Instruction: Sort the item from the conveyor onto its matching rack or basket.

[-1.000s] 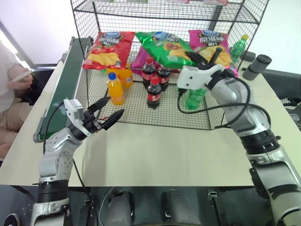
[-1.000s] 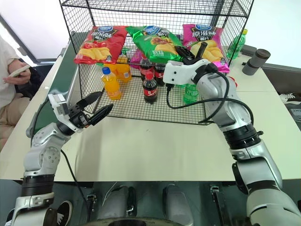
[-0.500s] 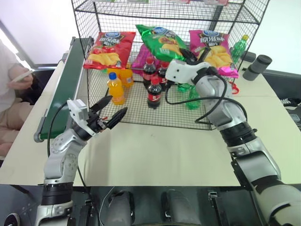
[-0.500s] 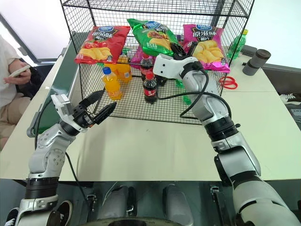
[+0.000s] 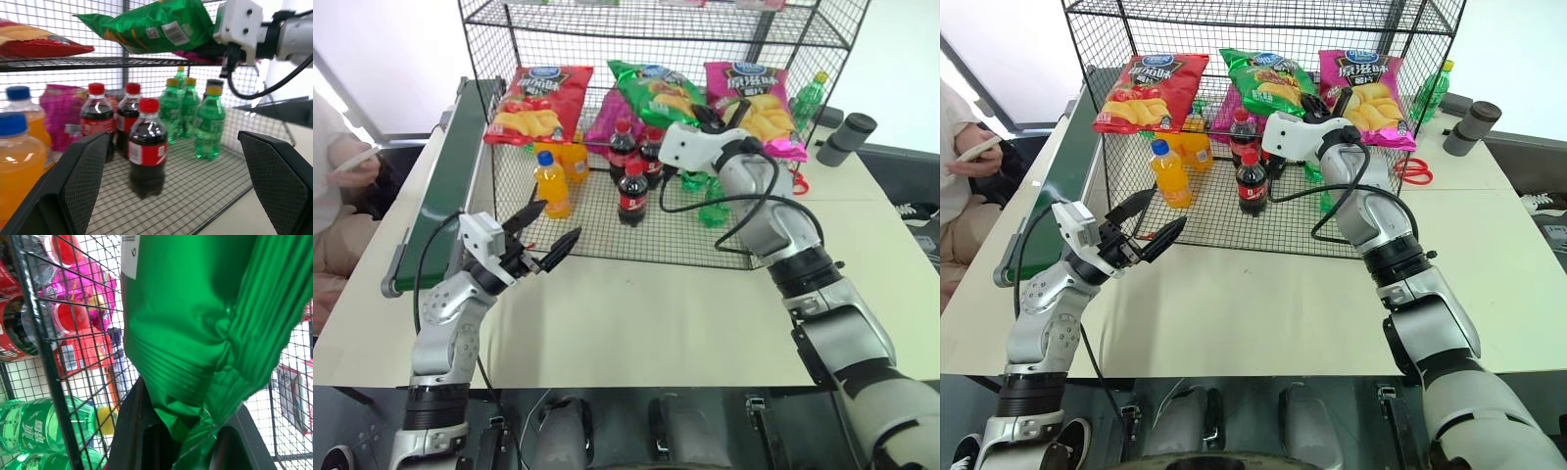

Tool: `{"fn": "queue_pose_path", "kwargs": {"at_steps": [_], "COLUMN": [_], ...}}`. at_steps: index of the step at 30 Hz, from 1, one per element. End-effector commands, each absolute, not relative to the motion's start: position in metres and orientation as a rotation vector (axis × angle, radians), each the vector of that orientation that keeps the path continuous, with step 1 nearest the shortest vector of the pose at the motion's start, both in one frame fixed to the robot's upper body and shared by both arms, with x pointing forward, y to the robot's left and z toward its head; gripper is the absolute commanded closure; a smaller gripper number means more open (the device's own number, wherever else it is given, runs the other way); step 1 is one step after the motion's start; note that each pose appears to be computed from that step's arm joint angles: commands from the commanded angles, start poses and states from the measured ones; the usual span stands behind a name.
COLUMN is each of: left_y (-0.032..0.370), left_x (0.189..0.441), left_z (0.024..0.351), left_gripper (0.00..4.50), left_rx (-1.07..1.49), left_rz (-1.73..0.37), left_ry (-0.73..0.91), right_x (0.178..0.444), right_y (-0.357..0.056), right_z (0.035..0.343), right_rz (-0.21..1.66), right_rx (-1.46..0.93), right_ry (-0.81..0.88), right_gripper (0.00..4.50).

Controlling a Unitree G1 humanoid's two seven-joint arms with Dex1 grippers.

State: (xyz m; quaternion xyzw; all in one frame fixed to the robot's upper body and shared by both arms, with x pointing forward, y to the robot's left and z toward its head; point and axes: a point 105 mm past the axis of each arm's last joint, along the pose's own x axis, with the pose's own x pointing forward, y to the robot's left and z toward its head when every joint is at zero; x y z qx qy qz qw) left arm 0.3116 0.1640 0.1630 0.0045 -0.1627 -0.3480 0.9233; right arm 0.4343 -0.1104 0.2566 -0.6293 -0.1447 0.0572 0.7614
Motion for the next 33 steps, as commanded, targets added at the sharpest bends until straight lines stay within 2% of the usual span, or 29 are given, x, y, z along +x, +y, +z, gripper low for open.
{"fn": "queue_pose_path", "kwargs": {"at_steps": [1,7,8,10,15,19,26,33], "left_y": [0.17,0.167,0.166,0.166,0.165,0.161,0.157,0.155], "left_x": [0.31,0.309,0.309,0.309,0.309,0.309,0.31,0.309], "left_z": [0.172,0.174,0.174,0.174,0.173,0.169,0.166,0.163], "left_gripper": [0.0,0.0,0.0,0.0,0.0,0.0,0.0,0.0], "left_rx": [0.058,0.062,0.06,0.052,0.051,0.054,0.058,0.051], "left_rz": [-0.667,-0.655,-0.654,-0.653,-0.656,-0.665,-0.674,-0.68], "left_ry": [-0.39,-0.414,-0.414,-0.416,-0.413,-0.403,-0.396,-0.389], "right_x": [0.433,0.434,0.434,0.434,0.426,0.419,0.411,0.406], "right_y": [-0.108,-0.105,-0.104,-0.102,-0.087,-0.078,-0.07,-0.069], "right_z": [0.277,0.274,0.273,0.274,0.289,0.302,0.292,0.291], "right_rz": [0.097,0.117,0.124,0.13,0.193,0.252,0.411,0.493], "right_rx": [-1.376,-1.369,-1.366,-1.367,-1.259,-1.178,-1.061,-0.811], "right_ry": [-0.353,-0.342,-0.339,-0.346,-0.378,-0.393,-0.318,-0.275], "right_gripper": [4.24,4.24,3.22,2.53,0.22,0.22,0.22,0.22]}}
